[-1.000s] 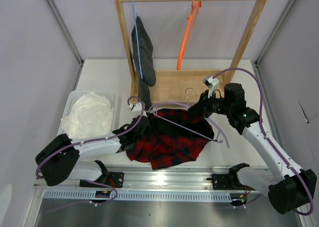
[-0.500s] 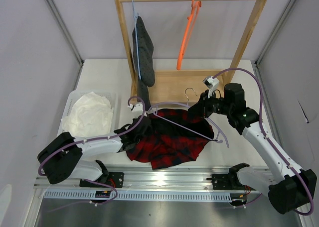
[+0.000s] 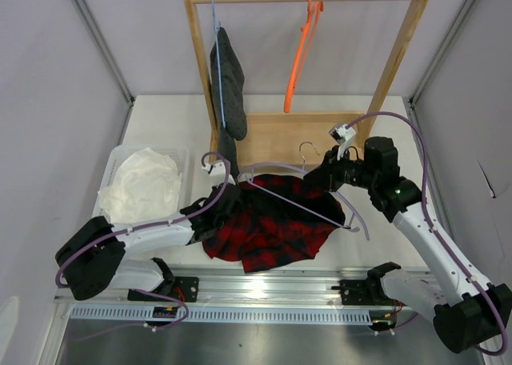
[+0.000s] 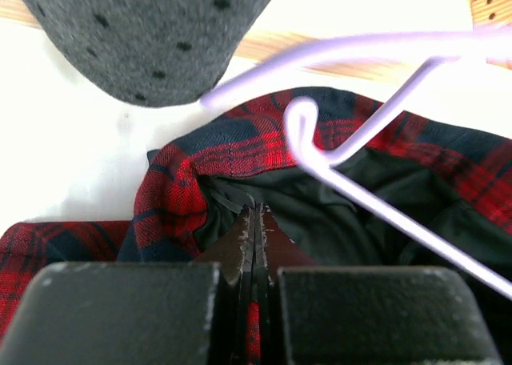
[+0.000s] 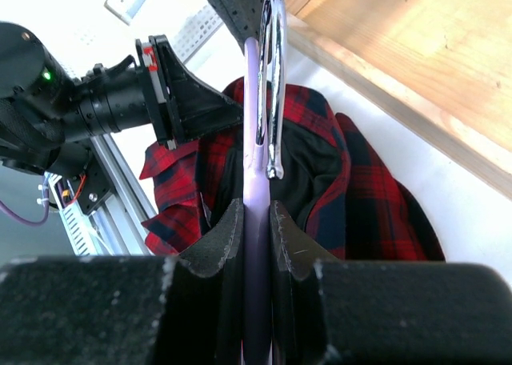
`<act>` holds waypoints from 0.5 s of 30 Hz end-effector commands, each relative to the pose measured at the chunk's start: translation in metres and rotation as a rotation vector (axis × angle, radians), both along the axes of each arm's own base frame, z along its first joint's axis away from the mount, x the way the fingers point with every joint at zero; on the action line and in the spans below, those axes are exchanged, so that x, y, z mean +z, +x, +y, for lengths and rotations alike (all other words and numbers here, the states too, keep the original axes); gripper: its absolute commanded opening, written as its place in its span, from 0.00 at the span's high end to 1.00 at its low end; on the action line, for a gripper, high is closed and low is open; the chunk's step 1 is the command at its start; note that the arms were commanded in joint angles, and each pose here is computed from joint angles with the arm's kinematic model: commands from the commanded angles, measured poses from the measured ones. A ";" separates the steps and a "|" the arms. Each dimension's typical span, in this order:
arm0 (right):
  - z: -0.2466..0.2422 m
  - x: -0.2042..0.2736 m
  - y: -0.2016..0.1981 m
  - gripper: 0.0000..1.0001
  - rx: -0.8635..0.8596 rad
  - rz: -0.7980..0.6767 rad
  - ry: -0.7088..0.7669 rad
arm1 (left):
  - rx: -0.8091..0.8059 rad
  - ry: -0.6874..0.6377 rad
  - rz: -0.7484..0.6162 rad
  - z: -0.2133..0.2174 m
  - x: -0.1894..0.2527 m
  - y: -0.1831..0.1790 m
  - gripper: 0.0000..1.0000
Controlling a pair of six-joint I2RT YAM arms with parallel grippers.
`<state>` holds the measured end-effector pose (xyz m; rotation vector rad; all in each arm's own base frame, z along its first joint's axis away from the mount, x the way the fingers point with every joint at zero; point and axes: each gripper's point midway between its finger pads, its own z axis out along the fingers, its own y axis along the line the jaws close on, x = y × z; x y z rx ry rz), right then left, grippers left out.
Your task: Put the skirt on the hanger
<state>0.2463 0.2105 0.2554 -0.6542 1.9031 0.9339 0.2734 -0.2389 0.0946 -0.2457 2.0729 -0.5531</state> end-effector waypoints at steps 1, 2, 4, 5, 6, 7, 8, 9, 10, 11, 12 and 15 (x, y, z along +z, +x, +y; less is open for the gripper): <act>0.005 0.008 -0.006 1.00 0.007 -0.024 0.022 | 0.031 -0.049 -0.093 0.000 0.035 0.014 1.00; 0.006 0.007 -0.008 1.00 0.006 -0.022 0.018 | 0.036 -0.047 -0.096 0.001 0.036 0.015 1.00; 0.007 0.004 -0.010 1.00 0.006 -0.012 0.018 | 0.044 -0.047 -0.098 0.005 0.035 0.014 1.00; 0.007 0.004 -0.011 1.00 0.004 -0.009 0.019 | 0.046 -0.054 -0.107 0.005 0.039 0.015 1.00; 0.008 0.003 -0.011 1.00 -0.001 -0.010 0.016 | 0.058 -0.054 -0.108 0.007 0.040 0.016 1.00; 0.008 0.001 -0.012 1.00 -0.004 -0.004 0.014 | 0.060 -0.055 -0.113 0.008 0.041 0.016 1.00; 0.007 0.002 -0.011 1.00 -0.010 -0.006 0.016 | 0.061 -0.059 -0.116 0.009 0.042 0.016 1.00; 0.007 0.002 -0.011 1.00 -0.016 -0.006 0.016 | 0.067 -0.052 -0.113 0.011 0.040 0.016 1.00; 0.008 0.001 -0.011 1.00 -0.016 -0.004 0.016 | 0.072 -0.053 -0.114 0.013 0.041 0.016 1.00; 0.008 0.002 -0.012 1.00 -0.014 -0.003 0.018 | 0.079 -0.051 -0.113 0.015 0.041 0.017 1.00; 0.007 0.001 -0.011 1.00 -0.024 0.001 0.016 | 0.088 -0.046 -0.108 0.017 0.039 0.017 1.00; 0.006 0.002 -0.010 1.00 -0.036 0.008 0.013 | 0.103 -0.045 -0.101 0.021 0.036 0.018 1.00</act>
